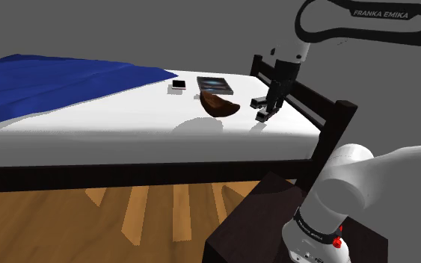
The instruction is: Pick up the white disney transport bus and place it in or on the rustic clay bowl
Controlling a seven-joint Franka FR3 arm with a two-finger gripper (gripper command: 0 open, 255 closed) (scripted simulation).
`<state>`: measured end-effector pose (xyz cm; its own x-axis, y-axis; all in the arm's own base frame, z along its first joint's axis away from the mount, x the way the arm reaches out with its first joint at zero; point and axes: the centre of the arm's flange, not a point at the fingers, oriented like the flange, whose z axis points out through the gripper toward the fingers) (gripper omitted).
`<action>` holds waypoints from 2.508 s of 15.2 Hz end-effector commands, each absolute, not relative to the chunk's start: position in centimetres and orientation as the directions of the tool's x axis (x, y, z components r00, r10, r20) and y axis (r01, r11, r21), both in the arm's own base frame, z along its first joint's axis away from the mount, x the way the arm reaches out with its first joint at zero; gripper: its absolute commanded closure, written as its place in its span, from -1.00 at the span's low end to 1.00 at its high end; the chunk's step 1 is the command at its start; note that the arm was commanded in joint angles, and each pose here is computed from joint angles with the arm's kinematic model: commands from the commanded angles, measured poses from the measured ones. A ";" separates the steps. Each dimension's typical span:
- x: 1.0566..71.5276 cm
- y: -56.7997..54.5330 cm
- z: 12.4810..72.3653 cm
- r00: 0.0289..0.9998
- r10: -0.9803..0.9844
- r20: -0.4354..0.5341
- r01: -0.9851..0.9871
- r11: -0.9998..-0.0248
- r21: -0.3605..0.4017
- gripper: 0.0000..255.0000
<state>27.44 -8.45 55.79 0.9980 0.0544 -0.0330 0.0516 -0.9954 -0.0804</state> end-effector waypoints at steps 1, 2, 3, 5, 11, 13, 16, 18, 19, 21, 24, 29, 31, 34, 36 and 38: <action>27.5 -10.9 55.2 0.992 0.125 -0.029 0.123 -0.989 -0.077 -1.00; 27.5 -12.1 54.8 0.987 0.157 -0.027 0.155 -0.985 -0.076 -1.00; 27.5 -13.4 54.5 0.982 0.189 -0.025 0.187 -0.980 -0.075 -1.00; 27.7 -15.9 53.9 0.967 0.252 -0.022 0.250 -0.965 -0.073 -1.00; 29.2 -23.2 52.0 0.901 0.434 -0.011 0.433 -0.899 -0.064 -1.00; 30.1 -25.6 51.4 0.871 0.491 -0.008 0.490 -0.870 -0.061 -1.00; 31.6 -29.0 50.5 0.819 0.573 -0.004 0.572 -0.818 -0.056 -1.00; 32.8 -31.2 49.9 0.780 0.625 -0.002 0.624 -0.779 -0.052 -1.00; 33.4 -32.3 49.6 0.760 0.650 -0.001 0.649 -0.759 -0.050 -1.00; 34.8 -34.4 49.1 0.716 0.698 0.001 0.697 -0.715 -0.046 -1.00; 37.2 -37.3 48.2 0.645 0.764 0.004 0.764 -0.645 -0.040 -1.00; 41.7 -41.7 46.8 0.514 0.858 0.007 0.858 -0.513 -0.029 -1.00; 43.7 -43.2 46.3 0.457 0.889 0.007 0.889 -0.457 -0.024 -1.00; 45.6 -44.4 45.3 0.406 0.914 0.008 0.914 -0.406 -0.021 -1.00; 45.6 -44.4 44.3 0.406 0.914 0.008 0.914 -0.406 -0.021 -1.00; 45.5 -44.4 43.2 0.406 0.914 0.008 0.914 -0.406 -0.021 -1.00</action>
<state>45.40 -44.84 44.80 0.4096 0.9122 -0.0059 0.9123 -0.4096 0.0062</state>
